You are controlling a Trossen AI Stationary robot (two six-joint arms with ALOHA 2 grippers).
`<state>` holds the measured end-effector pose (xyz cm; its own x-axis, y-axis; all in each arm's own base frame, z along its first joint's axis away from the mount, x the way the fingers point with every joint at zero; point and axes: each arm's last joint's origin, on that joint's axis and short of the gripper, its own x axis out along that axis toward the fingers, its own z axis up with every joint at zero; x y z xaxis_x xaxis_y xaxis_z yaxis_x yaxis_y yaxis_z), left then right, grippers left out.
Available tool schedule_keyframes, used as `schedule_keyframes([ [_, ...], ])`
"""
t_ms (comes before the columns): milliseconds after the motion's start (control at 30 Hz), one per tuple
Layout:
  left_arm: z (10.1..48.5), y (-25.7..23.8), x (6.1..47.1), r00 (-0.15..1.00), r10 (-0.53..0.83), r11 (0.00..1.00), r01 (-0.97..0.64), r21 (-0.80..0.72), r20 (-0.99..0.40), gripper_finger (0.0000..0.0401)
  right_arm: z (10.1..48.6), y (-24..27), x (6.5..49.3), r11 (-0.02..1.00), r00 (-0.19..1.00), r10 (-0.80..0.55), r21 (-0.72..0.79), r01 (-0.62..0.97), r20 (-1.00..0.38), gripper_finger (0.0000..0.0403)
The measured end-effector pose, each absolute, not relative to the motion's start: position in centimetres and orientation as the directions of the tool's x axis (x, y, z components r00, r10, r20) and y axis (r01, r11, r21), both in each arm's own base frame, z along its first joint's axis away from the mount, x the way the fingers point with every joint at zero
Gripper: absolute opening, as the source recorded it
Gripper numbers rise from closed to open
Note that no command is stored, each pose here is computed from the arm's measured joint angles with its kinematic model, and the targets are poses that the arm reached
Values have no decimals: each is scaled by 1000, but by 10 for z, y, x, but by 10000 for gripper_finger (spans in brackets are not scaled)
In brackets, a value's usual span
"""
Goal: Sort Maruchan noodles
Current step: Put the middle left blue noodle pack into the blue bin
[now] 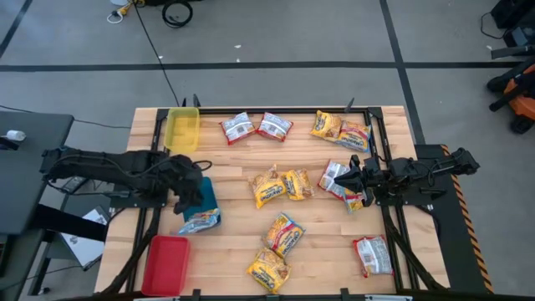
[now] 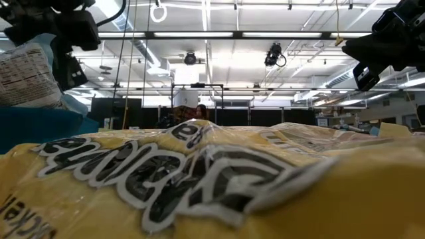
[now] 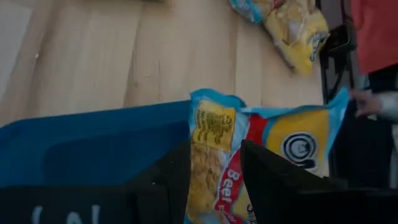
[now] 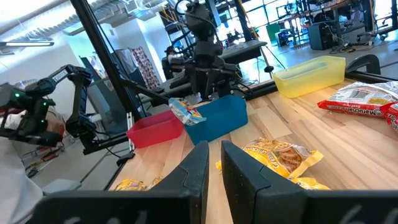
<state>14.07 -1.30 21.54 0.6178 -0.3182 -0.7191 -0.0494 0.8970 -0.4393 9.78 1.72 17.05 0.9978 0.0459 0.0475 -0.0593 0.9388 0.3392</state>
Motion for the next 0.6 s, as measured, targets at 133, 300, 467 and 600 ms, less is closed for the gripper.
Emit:
schedule_keyframes([
  [133, 203, -19, 140, 584, -329, 904, -32, -425, -742, 142, 170, 17, 98, 939, 998, 46, 339, -59, 47, 50],
  [300, 188, -33, 148, 615, -375, 897, 54, -438, -694, 141, 170, 17, 98, 939, 998, 46, 339, -59, 47, 50],
  [467, 180, -42, 153, 621, -366, 911, 84, -404, -693, 141, 171, 17, 98, 939, 998, 46, 339, -60, 48, 50],
  [600, 163, -44, 152, 587, -335, 924, 54, -377, -737, 141, 170, 17, 98, 939, 998, 46, 339, -59, 47, 50],
])
